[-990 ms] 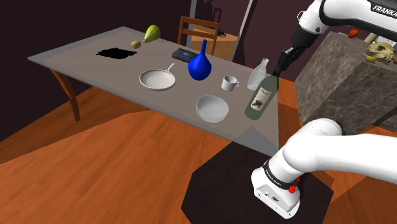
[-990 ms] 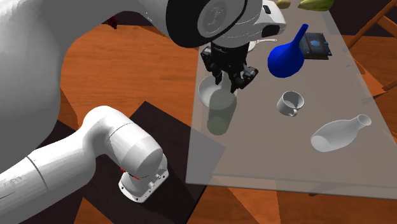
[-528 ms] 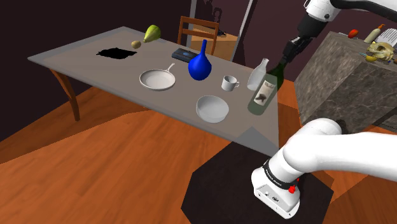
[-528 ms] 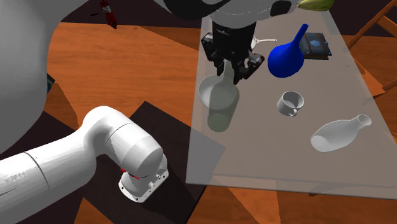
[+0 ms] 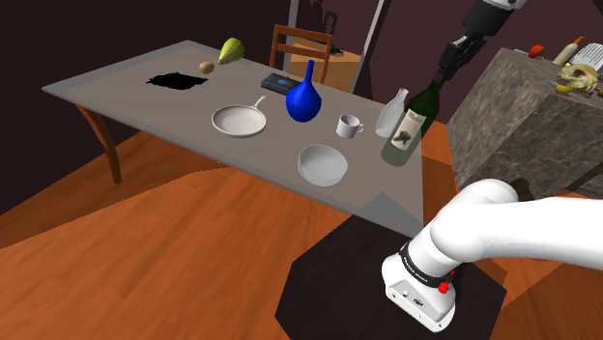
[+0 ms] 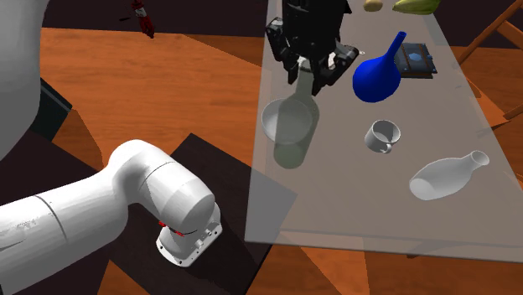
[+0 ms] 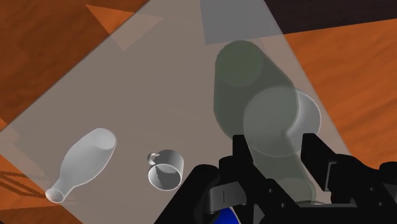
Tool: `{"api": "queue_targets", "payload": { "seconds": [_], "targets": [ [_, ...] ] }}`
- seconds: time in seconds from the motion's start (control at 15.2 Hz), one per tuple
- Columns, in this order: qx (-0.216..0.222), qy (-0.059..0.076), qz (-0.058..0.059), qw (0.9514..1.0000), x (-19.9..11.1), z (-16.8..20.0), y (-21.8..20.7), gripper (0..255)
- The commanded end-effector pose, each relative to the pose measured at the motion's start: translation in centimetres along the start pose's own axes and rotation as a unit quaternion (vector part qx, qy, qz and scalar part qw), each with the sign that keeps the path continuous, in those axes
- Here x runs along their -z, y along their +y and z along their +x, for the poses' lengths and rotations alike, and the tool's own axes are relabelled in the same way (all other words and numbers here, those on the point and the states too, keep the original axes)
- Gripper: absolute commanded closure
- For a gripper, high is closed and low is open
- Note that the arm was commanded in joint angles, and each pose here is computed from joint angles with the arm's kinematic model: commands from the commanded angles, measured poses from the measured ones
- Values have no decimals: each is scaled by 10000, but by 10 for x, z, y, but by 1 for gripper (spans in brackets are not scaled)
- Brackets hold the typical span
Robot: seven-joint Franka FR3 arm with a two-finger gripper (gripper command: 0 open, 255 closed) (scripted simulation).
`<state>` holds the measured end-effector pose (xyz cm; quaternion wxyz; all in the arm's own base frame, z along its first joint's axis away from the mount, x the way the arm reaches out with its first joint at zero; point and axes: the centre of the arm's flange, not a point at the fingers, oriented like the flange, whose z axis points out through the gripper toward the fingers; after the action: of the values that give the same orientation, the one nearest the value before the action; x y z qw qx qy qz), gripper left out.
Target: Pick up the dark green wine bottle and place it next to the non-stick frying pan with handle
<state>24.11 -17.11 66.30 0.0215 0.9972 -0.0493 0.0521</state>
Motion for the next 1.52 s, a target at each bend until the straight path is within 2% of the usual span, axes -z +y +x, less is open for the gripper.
{"api": "queue_targets", "payload": {
  "seconds": [0.0,1.45],
  "targets": [
    [1,1,0,10000,11,1,0,255],
    [1,1,0,10000,126,13,4,255]
  ]
}}
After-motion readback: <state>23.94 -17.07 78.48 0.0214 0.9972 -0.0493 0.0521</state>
